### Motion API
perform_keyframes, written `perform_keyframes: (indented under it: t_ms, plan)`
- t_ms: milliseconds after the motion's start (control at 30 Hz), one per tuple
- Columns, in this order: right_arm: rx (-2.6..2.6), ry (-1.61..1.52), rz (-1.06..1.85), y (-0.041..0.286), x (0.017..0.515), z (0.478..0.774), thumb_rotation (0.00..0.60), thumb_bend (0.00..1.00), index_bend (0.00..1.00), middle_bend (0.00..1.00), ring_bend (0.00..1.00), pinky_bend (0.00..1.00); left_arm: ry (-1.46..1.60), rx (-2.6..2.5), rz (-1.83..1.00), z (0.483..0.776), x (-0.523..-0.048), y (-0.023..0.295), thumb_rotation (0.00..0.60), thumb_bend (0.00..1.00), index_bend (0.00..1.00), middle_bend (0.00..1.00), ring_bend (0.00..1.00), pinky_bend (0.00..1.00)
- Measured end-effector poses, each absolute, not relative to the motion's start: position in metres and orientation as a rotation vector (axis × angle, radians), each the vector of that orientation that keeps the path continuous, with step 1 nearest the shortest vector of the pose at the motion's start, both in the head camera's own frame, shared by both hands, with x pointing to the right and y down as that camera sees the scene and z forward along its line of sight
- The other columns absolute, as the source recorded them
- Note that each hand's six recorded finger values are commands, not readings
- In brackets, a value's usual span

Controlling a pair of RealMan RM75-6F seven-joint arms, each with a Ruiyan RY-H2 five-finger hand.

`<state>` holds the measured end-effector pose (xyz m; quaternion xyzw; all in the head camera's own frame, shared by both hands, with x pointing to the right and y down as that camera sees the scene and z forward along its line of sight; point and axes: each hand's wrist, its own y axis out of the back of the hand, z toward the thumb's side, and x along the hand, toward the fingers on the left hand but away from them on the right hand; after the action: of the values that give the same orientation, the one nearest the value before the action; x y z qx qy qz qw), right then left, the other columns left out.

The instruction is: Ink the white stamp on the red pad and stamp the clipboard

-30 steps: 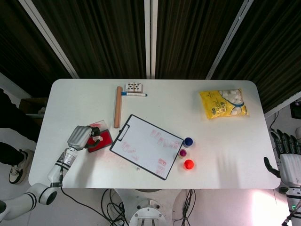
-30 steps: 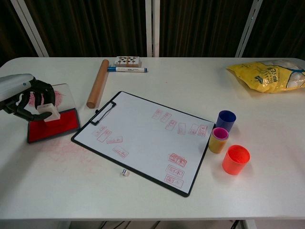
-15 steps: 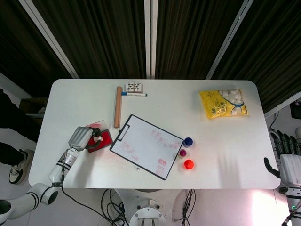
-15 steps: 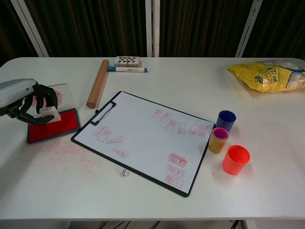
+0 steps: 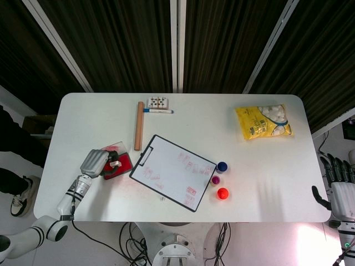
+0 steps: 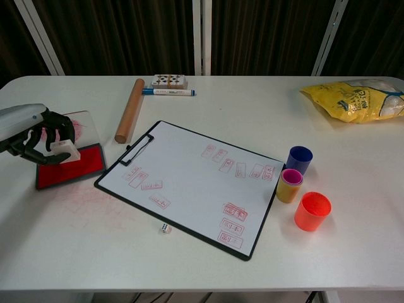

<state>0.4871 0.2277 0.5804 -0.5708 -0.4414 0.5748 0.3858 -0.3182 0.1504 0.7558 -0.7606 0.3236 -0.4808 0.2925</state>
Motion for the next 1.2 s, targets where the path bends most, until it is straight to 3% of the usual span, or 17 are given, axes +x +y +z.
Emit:
perform_keyframes:
  t_ms: [500, 833, 1200]
  plan:
    - [-1.479, -1.129, 1.455, 0.229, 0.487, 0.585, 0.6, 0.28, 0.0, 0.0, 0.0, 0.0, 0.828, -2.099, -1.055, 0.698, -0.247, 0.141, 0.6, 0.43, 0.73, 0.74, 0.59, 0.73]
    - [-1.464, -1.141, 1.454, 0.23, 0.493, 0.578, 0.6, 0.28, 0.0, 0.0, 0.0, 0.0, 0.734, -2.144, -1.059, 0.735, -0.179, 0.134, 0.6, 0.43, 0.73, 0.74, 0.59, 0.73]
    - [-1.461, -1.148, 1.463, 0.229, 0.497, 0.578, 0.6, 0.28, 0.0, 0.0, 0.0, 0.0, 0.729, -2.128, -1.104, 0.764, -0.151, 0.112, 0.6, 0.43, 0.73, 0.74, 0.59, 0.73]
